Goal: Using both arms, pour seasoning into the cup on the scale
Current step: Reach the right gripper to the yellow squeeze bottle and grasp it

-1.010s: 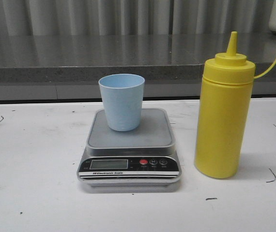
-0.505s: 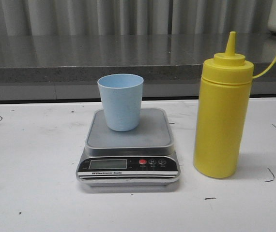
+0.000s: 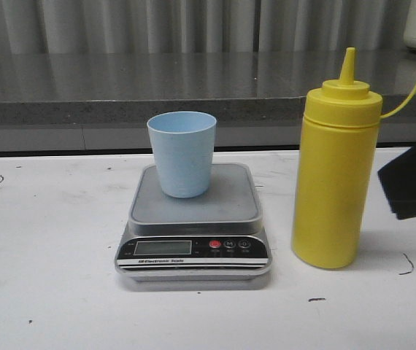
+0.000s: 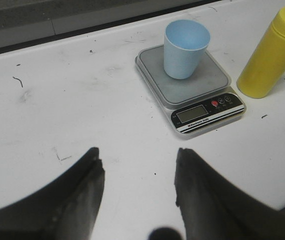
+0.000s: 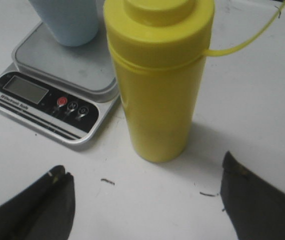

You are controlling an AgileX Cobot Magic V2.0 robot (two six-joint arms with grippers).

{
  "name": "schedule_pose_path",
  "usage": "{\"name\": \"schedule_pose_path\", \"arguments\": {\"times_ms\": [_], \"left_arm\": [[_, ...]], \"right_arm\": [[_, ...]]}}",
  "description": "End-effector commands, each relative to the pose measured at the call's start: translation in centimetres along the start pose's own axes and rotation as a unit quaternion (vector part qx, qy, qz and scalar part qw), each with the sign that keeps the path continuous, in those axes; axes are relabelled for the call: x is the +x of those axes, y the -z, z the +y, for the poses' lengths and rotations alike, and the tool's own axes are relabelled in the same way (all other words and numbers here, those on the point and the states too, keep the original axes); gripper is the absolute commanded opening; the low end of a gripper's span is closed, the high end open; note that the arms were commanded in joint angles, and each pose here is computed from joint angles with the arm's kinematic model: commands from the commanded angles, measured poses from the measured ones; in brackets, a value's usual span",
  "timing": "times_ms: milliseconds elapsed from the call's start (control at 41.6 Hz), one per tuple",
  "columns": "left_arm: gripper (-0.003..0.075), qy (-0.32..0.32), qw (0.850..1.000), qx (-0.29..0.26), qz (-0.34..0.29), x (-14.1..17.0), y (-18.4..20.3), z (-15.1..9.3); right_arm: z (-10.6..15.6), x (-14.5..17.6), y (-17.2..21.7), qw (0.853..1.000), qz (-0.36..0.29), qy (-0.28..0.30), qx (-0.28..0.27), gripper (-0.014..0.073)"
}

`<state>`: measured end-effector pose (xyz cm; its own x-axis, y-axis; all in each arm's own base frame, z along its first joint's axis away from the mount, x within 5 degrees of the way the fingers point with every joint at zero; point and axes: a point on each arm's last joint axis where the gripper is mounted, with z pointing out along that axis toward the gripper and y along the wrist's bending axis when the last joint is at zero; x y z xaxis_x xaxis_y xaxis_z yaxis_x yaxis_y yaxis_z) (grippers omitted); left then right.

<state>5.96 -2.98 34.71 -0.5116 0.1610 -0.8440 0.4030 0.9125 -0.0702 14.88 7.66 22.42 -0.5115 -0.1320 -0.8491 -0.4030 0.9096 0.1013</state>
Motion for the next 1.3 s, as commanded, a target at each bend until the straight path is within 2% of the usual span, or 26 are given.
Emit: {"name": "schedule_pose_path", "arguments": {"times_ms": [0, 409, 601, 817, 1274], "left_arm": [[0.0334, 0.006, 0.999, 0.003, -0.045, -1.2, 0.5, -0.1], [0.0334, 0.006, 0.999, 0.003, -0.045, -1.2, 0.5, -0.1], [0.0334, 0.006, 0.999, 0.003, -0.045, -1.2, 0.5, -0.1], [0.0334, 0.006, 0.999, 0.003, -0.045, -1.2, 0.5, -0.1], [0.0334, 0.006, 0.999, 0.003, -0.045, -1.2, 0.5, -0.1]], "right_arm": [[-0.1, -1.1, -0.7, 0.994, -0.111, 0.001, 0.003, 0.0615], [-0.5, -0.3, -5.3, 0.983, -0.183, 0.021, 0.015, 0.0615], [-0.7, -0.1, -7.0, 0.972, -0.231, 0.026, 0.019, 0.0615], [-0.9, 0.5, -8.5, 0.963, -0.268, 0.006, 0.015, 0.0615], [-0.9, 1.0, -11.5, 0.966, -0.257, 0.004, 0.017, 0.0606]]}}
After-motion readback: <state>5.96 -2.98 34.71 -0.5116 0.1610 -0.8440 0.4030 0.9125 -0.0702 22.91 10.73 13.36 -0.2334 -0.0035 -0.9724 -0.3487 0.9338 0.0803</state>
